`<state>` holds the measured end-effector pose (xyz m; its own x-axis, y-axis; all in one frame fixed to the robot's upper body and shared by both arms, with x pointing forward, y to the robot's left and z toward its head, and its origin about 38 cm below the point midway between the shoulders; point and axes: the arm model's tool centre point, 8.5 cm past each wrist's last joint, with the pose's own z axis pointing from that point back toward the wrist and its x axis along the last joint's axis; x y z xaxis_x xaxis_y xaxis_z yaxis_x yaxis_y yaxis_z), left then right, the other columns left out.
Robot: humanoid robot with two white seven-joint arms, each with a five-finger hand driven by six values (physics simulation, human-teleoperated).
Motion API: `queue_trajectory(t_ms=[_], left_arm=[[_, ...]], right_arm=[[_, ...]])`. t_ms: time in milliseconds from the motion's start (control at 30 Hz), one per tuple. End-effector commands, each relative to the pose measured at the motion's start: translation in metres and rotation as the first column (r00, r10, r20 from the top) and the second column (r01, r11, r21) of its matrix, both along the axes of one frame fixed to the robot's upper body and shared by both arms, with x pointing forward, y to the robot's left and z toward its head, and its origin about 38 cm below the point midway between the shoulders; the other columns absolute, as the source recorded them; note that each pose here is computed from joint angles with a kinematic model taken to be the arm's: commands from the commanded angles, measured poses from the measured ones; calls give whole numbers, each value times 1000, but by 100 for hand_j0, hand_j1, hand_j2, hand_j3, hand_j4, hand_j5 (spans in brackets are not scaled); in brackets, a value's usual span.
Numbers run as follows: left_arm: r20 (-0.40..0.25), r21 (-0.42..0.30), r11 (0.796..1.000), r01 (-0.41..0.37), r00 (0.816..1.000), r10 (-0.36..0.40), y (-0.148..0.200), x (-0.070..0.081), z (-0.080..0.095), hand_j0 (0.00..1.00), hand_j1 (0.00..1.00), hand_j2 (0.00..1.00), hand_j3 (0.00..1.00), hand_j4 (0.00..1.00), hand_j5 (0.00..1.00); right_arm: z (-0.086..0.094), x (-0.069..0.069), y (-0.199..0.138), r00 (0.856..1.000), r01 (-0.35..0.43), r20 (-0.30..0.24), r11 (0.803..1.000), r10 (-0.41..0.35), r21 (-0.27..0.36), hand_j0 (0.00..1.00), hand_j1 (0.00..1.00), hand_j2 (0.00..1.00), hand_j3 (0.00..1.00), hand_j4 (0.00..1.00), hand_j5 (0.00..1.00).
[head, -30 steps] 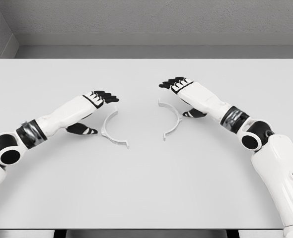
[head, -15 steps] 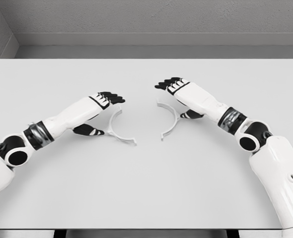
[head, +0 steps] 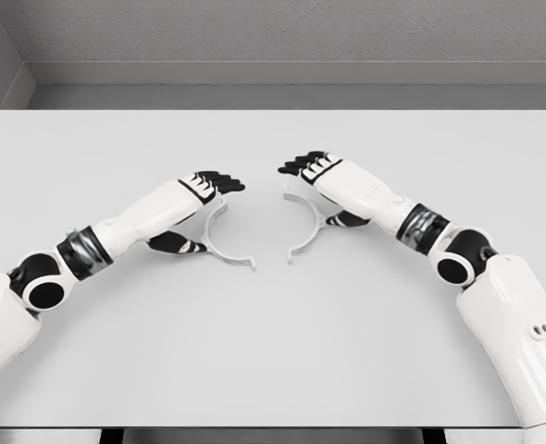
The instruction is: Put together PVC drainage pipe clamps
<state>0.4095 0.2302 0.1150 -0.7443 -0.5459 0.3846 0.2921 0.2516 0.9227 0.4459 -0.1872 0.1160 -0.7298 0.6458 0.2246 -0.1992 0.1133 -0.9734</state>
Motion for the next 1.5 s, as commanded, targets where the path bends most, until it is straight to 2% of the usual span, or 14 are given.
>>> queue_trajectory(t_ms=[0,267,467,600,733,833,867,967,1033,1100,1133,1233,1367,1467], left_arm=[[-1,-10,1000,-1,1000,1,-1,0,1,100,100,100,100,100,100],[-1,-26,1000,4,1000,-4,-6,-1,1,100,100,100,100,100,100],[8,-4,1000,-28,1000,28,12,6,7,100,100,100,100,100,100],[7,17,999,-48,999,48,23,11,8,100,100,100,100,100,100],[0,22,999,-48,999,48,21,13,5,100,100,100,100,100,100],[0,19,999,-36,999,36,15,11,4,100,100,100,100,100,100],[1,20,999,-34,999,34,15,11,4,100,100,100,100,100,100],[-4,15,999,-32,999,32,14,8,2,100,100,100,100,100,100],[-4,14,999,-31,1000,31,14,8,2,100,100,100,100,100,100],[-4,14,999,-30,1000,30,13,8,2,100,100,100,100,100,100],[-4,14,1000,-28,1000,28,13,8,2,100,100,100,100,100,100],[-6,18,1000,-25,1000,25,12,7,1,100,100,100,100,100,100],[-7,18,1000,-23,1000,23,12,7,0,100,100,100,100,100,100],[-2,15,1000,-10,1000,10,8,4,2,100,100,100,100,100,100]], right_arm=[[-1,-1,2,1000,-4,-5,1000,4,6,100,100,100,100,100,100],[-2,-4,26,999,-42,-7,999,42,34,100,100,100,100,100,100],[0,-4,30,999,-46,-4,998,47,42,100,100,100,100,100,100],[9,5,5,1000,-8,16,1000,7,18,100,100,100,100,100,100],[33,13,-44,992,101,71,994,-105,50,100,100,100,100,100,100],[61,-9,-87,964,193,154,968,-217,160,100,100,100,100,100,100],[68,-20,-100,956,209,162,954,-246,215,100,100,100,100,100,100],[74,-31,-128,932,269,179,932,-316,245,100,100,100,100,100,100],[77,-44,-144,923,287,165,906,-349,311,100,100,100,100,100,100],[72,-50,-157,913,321,151,895,-380,309,100,100,100,100,100,100],[63,-57,-166,914,337,132,901,-383,274,100,100,100,100,100,100],[49,-67,-173,916,356,100,903,-388,239,100,100,100,100,100,100],[50,-73,-197,902,395,99,895,-421,208,100,100,100,100,100,100],[48,-73,-197,901,398,95,894,-423,205,100,100,100,100,100,100]])
